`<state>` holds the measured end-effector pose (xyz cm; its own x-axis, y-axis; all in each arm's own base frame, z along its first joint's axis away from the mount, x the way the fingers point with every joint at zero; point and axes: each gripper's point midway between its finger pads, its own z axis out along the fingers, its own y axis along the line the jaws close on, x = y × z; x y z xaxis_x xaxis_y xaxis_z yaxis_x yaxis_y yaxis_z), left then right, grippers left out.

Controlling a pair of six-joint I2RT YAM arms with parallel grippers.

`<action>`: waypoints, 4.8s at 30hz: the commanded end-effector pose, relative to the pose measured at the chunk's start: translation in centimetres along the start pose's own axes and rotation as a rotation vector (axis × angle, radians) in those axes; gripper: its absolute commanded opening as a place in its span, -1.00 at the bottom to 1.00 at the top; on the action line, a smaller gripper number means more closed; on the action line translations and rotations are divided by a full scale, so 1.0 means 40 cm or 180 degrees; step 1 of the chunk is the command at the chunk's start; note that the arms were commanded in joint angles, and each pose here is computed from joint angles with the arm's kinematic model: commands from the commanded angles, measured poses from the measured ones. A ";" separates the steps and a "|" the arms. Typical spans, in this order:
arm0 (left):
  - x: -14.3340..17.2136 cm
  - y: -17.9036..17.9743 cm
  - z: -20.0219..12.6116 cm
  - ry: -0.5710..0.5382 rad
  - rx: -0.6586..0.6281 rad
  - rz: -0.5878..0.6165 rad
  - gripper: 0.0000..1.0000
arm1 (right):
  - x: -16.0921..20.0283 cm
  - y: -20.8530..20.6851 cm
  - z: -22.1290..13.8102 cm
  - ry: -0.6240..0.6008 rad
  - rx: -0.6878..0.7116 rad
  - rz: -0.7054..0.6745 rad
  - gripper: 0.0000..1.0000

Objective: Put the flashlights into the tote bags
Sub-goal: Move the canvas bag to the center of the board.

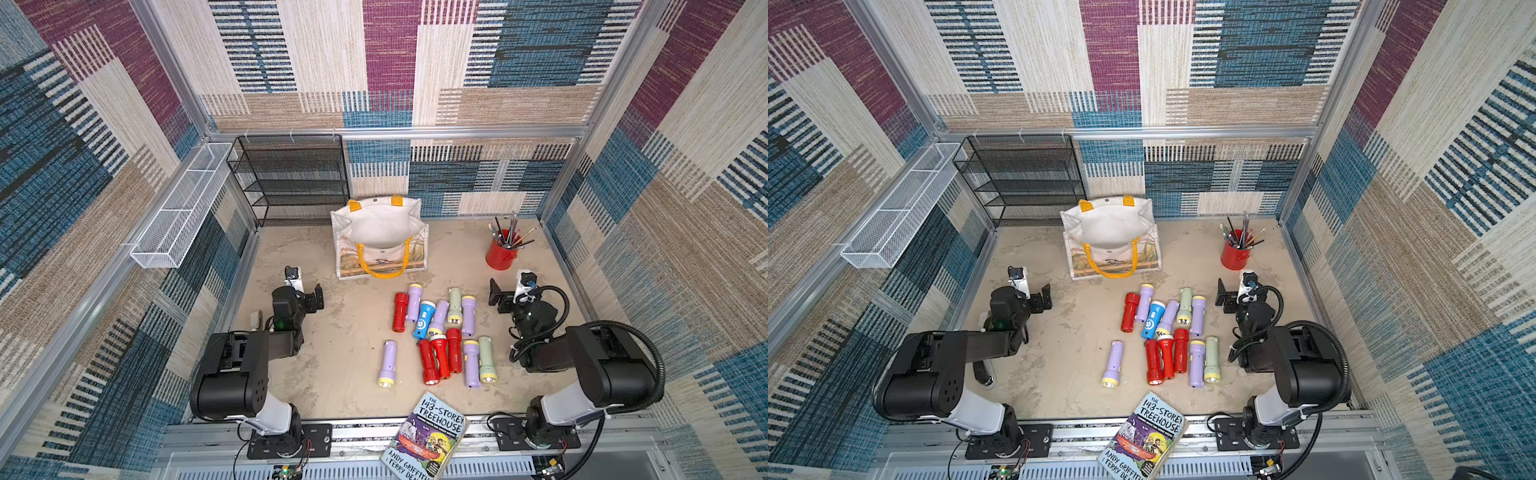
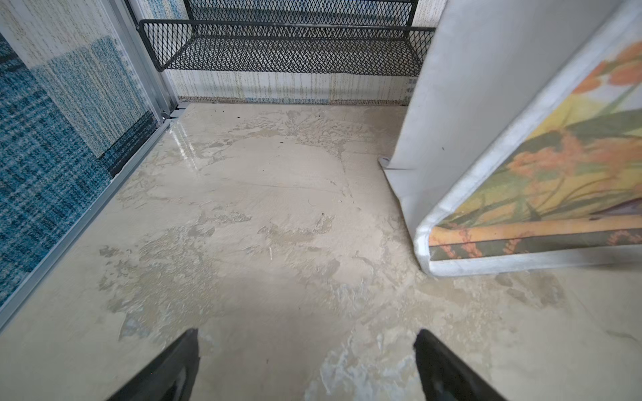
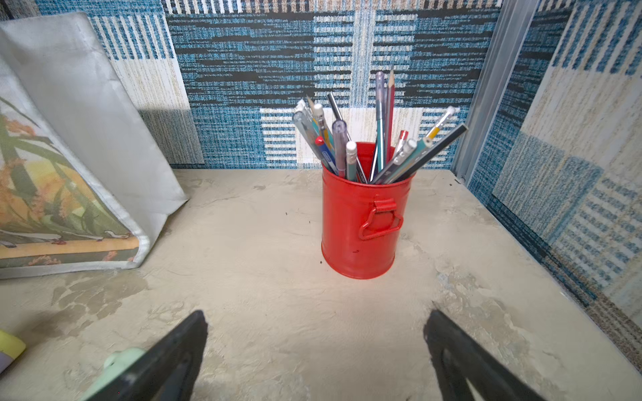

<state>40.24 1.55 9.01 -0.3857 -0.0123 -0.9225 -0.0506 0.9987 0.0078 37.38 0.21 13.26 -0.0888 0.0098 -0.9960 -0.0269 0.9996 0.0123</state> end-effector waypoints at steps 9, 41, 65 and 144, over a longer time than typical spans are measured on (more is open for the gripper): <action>-0.008 0.000 0.000 -0.0038 0.0000 -0.0007 0.98 | -0.028 -0.005 -0.001 -0.0142 0.0040 0.0027 0.98; -0.010 -0.001 0.000 -0.0045 0.0004 -0.0006 0.98 | -0.027 -0.004 0.002 -0.0129 0.0031 0.0016 0.98; -0.088 0.073 -0.062 0.0388 -0.0571 -0.0364 0.87 | -0.107 -0.057 0.057 0.0254 0.0419 0.0130 0.98; -0.337 -0.120 -0.124 0.1767 -0.0778 -0.0991 -1.00 | -0.408 0.935 -0.077 0.0439 -0.3087 -0.0530 0.69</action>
<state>41.47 -3.47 22.90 -0.7900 -0.2905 -0.5399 -0.3538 0.9352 0.0145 35.62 36.07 31.48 -0.1995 -0.0836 -0.9763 -0.8073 0.5787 0.1155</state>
